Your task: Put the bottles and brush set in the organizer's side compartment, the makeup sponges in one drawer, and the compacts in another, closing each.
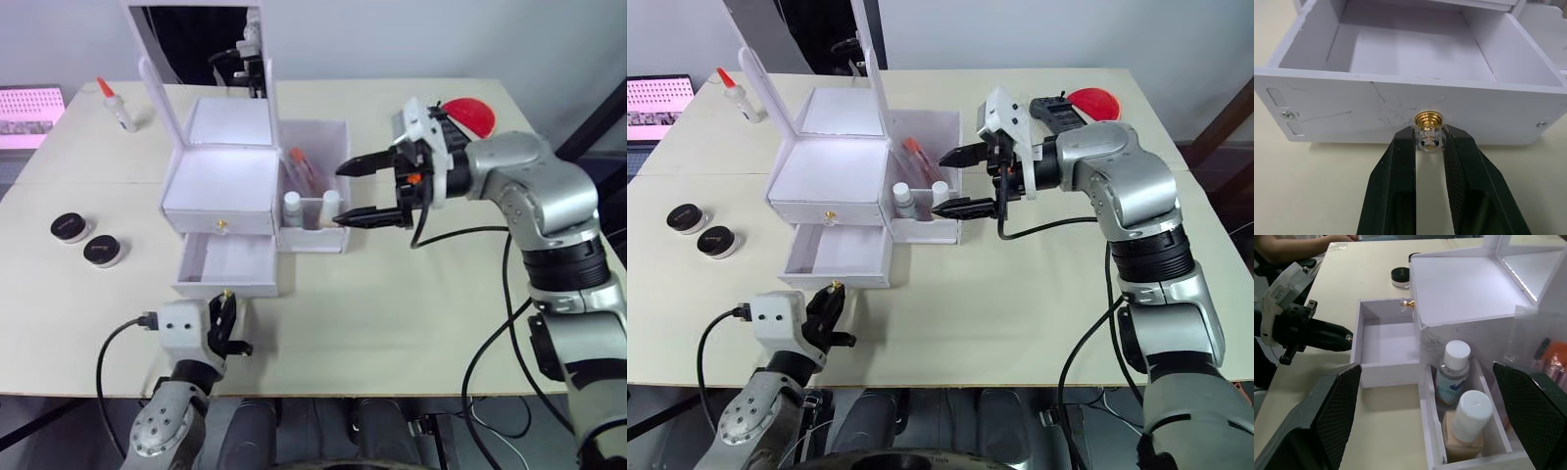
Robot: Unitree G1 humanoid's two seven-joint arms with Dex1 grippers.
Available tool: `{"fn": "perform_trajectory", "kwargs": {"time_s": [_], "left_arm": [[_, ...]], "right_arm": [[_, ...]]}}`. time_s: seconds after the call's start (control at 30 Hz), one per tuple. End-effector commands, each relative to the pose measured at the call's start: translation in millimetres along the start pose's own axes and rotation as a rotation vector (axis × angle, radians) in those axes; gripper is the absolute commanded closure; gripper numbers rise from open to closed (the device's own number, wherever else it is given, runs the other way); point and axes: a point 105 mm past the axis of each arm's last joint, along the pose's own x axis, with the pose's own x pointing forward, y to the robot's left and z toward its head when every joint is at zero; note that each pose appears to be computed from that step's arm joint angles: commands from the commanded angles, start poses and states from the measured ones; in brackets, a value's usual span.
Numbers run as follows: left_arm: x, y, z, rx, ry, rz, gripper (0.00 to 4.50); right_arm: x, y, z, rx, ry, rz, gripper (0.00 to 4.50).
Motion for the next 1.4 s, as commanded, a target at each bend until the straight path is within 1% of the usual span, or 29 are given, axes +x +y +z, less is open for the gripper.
{"fn": "perform_trajectory", "kwargs": {"time_s": [0.03, 0.23, 0.53, 0.7, 0.8, 0.9, 0.97, 1.07, 1.13, 1.2, 1.27, 1.33, 1.4], "left_arm": [[-9.2, -4.2, 6.8, -0.011, -0.020, -0.005, 4.23], [-18.2, -3.7, 4.5, -0.019, 0.001, 0.007, 4.23], [-19.8, -2.8, 1.4, -0.022, 0.024, 0.009, 4.23], [-30.2, 0.3, 6.7, -0.028, 0.024, 0.014, 1.72], [-39.3, 6.8, 12.0, -0.037, 0.017, 0.041, 0.09], [-50.7, 13.0, 14.1, -0.042, 0.021, 0.052, 0.03], [-60.6, 20.4, 12.9, -0.019, 0.035, 0.046, 0.03], [-76.1, 44.4, 13.5, 0.020, 0.037, 0.069, 0.03], [-84.2, 60.5, 16.9, 0.034, 0.024, 0.093, 0.03], [-91.8, 76.0, 17.1, 0.050, 0.036, 0.101, 0.03], [-98.8, 95.1, 24.4, 0.103, 0.031, 0.106, 0.03], [-102.7, 116.3, 38.3, 0.138, 0.005, 0.111, 0.03], [-103.7, 133.4, 49.7, 0.191, 0.012, 0.072, 0.03]], "right_arm": [[-3.0, -1.4, 14.4, -0.051, -0.024, -0.004, 0.00], [-4.2, -1.1, 13.5, -0.044, -0.021, -0.004, 0.00], [-1.6, -1.6, 12.6, -0.040, -0.024, -0.004, 0.00], [-0.4, -2.0, 10.5, -0.035, -0.028, -0.004, 0.00], [0.0, -2.1, 8.8, -0.032, -0.030, 0.001, 0.00], [-0.9, -1.0, 4.4, -0.028, -0.019, 0.014, 0.00], [-6.0, 3.7, -1.4, -0.008, -0.010, 0.052, 0.00], [-18.7, 1.2, -13.7, 0.027, 0.007, 0.043, 0.00], [-27.3, 1.5, -24.6, 0.016, 0.017, 0.040, 0.00], [-39.0, 2.4, -37.1, 0.046, 0.030, 0.040, 0.00], [-56.3, -5.1, -47.4, 0.057, 0.043, -0.011, 0.00], [-76.8, -11.8, -52.4, 0.076, 0.040, -0.063, 0.00], [-95.2, -15.3, -56.0, 0.084, 0.036, -0.109, 0.00]]}}
